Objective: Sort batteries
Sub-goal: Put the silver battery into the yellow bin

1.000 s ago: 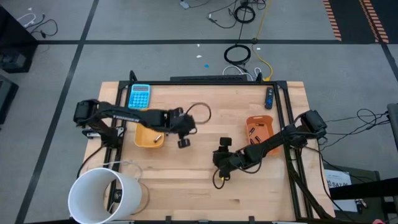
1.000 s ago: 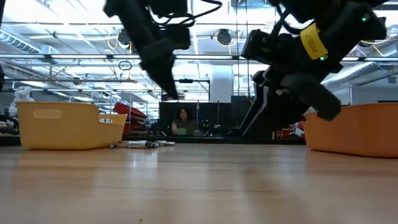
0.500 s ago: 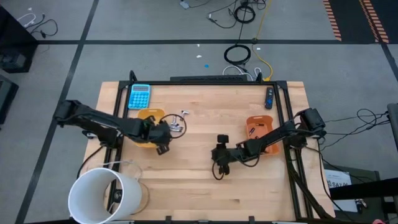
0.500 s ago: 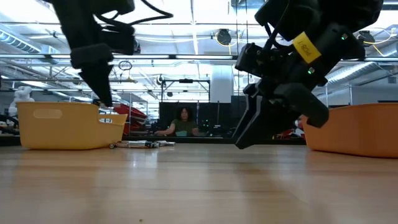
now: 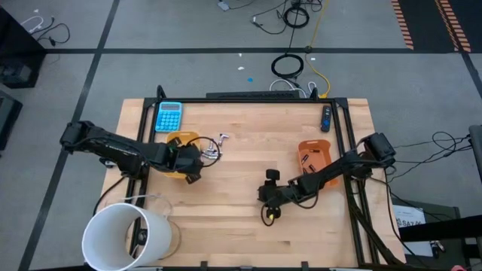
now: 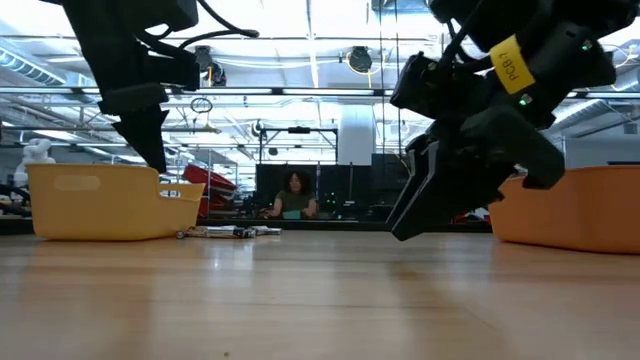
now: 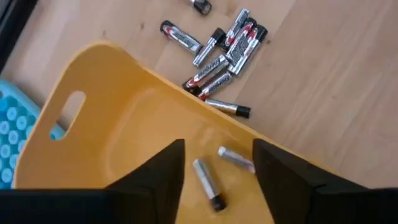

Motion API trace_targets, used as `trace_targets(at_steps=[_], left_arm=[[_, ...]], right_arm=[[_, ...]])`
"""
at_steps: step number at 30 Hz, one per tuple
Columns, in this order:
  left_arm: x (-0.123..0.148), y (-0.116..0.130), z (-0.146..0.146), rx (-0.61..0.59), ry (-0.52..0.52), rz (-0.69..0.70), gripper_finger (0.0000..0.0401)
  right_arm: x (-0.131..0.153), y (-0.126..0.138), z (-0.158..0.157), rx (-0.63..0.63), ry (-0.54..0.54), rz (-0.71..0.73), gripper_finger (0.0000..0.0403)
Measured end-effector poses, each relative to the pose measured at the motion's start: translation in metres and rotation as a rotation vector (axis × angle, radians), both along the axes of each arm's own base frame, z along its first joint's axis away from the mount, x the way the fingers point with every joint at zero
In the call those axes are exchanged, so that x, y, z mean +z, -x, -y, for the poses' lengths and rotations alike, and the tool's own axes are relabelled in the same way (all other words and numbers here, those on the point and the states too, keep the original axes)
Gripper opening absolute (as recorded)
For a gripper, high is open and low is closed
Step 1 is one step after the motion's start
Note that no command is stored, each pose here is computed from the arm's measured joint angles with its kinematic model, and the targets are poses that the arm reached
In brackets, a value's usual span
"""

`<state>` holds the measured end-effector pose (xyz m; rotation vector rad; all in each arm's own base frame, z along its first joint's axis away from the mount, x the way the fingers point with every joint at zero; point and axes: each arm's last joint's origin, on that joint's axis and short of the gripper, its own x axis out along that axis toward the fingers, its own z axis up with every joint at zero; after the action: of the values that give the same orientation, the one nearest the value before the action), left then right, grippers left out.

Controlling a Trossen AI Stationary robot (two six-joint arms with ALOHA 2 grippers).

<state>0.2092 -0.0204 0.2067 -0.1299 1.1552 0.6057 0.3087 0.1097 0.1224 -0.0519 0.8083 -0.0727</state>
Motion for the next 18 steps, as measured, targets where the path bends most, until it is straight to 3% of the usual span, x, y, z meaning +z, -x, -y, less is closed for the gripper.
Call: trace_targets(at_steps=[7,13,18], left_arm=[[0.005,-0.019,-0.008,-0.096,-0.021,0.120,0.0216],[-0.006,-0.036,-0.035,-0.132,-0.005,0.108,0.0217],[-0.017,-0.049,-0.060,-0.161,0.003,0.113,0.0217]], right_arm=[[0.001,0.001,-0.006,-0.034,-0.043,0.016,0.0153],[0.001,0.001,-0.006,-0.069,-0.071,0.025,0.0153],[0.007,-0.001,-0.014,-0.088,-0.024,0.066,0.0148]])
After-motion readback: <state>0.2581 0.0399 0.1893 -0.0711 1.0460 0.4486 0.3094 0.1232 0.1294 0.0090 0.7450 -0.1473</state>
